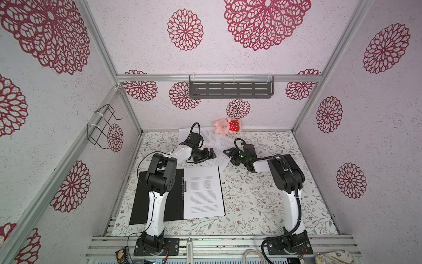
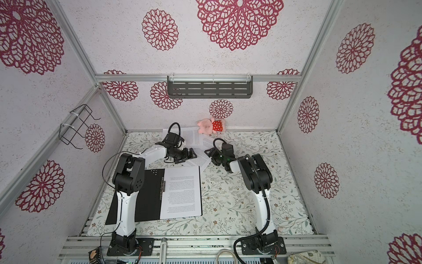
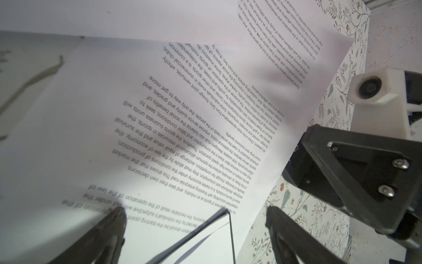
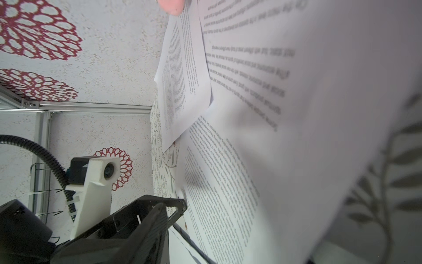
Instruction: Put the files into the folder
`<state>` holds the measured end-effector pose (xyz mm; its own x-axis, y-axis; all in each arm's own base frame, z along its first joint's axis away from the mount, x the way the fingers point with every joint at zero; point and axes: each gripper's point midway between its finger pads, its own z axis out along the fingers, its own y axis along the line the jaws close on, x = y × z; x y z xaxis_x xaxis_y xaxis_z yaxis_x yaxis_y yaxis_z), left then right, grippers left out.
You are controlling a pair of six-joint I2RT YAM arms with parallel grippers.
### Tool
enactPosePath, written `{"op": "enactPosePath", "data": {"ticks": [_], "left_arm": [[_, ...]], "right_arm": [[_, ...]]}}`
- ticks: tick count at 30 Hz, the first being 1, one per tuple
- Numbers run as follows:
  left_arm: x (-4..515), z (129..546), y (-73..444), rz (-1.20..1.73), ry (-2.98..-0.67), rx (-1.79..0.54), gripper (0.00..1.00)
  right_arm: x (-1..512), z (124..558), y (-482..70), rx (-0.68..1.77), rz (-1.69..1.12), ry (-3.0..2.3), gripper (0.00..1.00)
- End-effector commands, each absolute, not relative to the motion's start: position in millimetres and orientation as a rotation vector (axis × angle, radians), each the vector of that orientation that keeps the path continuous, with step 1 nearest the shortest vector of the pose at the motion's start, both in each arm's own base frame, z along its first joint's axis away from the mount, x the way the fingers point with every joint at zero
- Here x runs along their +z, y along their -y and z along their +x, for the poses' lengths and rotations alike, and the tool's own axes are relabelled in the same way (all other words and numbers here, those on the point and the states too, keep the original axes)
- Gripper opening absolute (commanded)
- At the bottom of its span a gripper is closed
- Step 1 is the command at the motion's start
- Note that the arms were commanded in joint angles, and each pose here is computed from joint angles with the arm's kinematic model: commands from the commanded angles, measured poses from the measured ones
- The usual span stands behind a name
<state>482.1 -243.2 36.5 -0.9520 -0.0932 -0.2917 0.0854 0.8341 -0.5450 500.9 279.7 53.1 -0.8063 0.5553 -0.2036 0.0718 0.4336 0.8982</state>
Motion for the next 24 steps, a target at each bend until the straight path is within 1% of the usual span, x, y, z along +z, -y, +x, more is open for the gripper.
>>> {"op": "enactPosePath", "data": {"ticks": [1,5,10,15,20,22,24], "left_arm": [[-0.3,461.8,243.1,-0.03,-2.82,-0.813,0.99],[-1.9,461.4,242.9,-0.033,-2.824,-0.813,0.99],[0.5,461.6,243.9,-0.033,-2.82,-0.823,0.99],[8.9,466.1,246.1,-0.033,-2.795,-0.862,0.99],[41.6,477.4,248.1,-0.024,-2.722,-0.919,0.99],[60.0,481.5,248.3,-0.011,-2.682,-0.927,0.99],[78.8,484.3,248.9,-0.005,-2.643,-0.937,0.99]], "right_arm": [[52.5,500.1,-272.8,1.315,0.616,-2.202,0.6],[47.1,501.3,-275.4,1.338,0.631,-2.197,0.5],[44.2,503.6,-275.0,1.334,0.645,-2.186,0.42],[45.7,504.6,-273.8,1.328,0.647,-2.172,0.29],[50.0,502.8,-270.7,1.313,0.633,-2.163,0.08],[53.9,502.0,-268.3,1.301,0.627,-2.157,0.02],[55.2,502.2,-266.2,1.293,0.621,-2.161,0.0]]}}
